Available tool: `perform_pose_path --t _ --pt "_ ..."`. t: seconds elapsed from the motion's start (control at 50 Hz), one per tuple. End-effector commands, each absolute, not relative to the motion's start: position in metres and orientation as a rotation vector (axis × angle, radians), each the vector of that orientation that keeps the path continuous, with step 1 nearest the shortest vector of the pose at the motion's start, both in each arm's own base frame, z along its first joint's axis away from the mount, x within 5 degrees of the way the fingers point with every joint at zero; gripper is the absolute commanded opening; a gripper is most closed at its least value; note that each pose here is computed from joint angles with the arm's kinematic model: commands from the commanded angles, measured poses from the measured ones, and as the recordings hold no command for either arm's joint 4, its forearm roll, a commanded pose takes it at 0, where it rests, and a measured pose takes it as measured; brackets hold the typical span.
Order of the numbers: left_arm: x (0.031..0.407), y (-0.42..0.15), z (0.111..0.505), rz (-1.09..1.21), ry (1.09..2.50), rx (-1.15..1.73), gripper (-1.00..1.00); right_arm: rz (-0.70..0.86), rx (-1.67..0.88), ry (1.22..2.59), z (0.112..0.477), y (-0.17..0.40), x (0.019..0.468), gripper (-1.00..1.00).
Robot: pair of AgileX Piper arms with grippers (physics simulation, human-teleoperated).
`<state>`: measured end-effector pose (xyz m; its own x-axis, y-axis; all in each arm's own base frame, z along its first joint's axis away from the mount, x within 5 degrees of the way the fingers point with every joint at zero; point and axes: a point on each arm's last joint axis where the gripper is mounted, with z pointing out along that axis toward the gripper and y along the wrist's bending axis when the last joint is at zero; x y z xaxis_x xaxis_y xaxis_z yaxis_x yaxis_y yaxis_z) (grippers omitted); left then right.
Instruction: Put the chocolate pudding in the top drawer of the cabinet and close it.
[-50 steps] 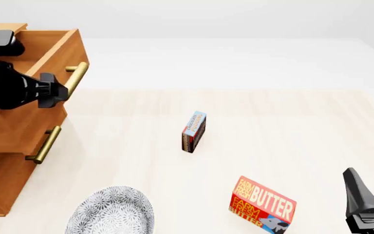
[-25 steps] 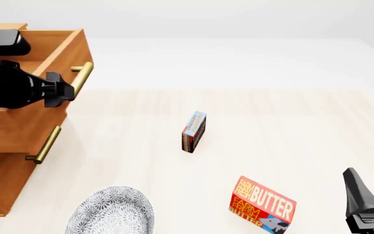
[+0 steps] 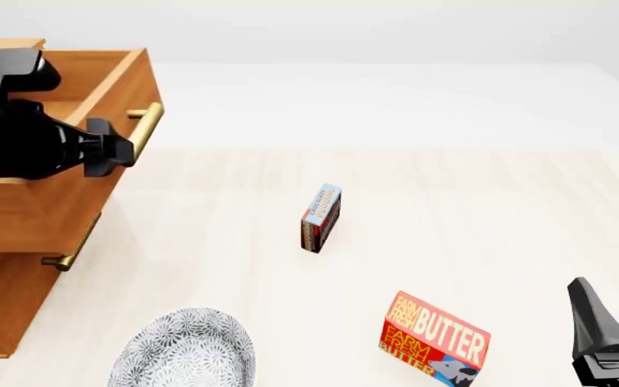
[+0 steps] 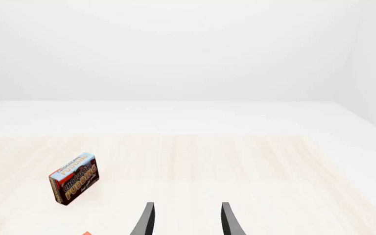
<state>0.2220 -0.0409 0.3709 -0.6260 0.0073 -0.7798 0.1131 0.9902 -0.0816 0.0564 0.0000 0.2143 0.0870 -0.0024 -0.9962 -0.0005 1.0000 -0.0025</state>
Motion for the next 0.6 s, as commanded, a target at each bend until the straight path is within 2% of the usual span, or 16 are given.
perform_pose_path --t 0.02,0.6 --pt "0.227 -0.049 0.364 -0.17 2.259 0.117 1.0 -0.001 -0.002 1.484 0.214 0.0 0.056 1.0" --pt "0.237 -0.065 0.363 -0.213 2.242 0.163 1.0 -0.001 -0.002 1.484 0.214 0.0 0.056 1.0"
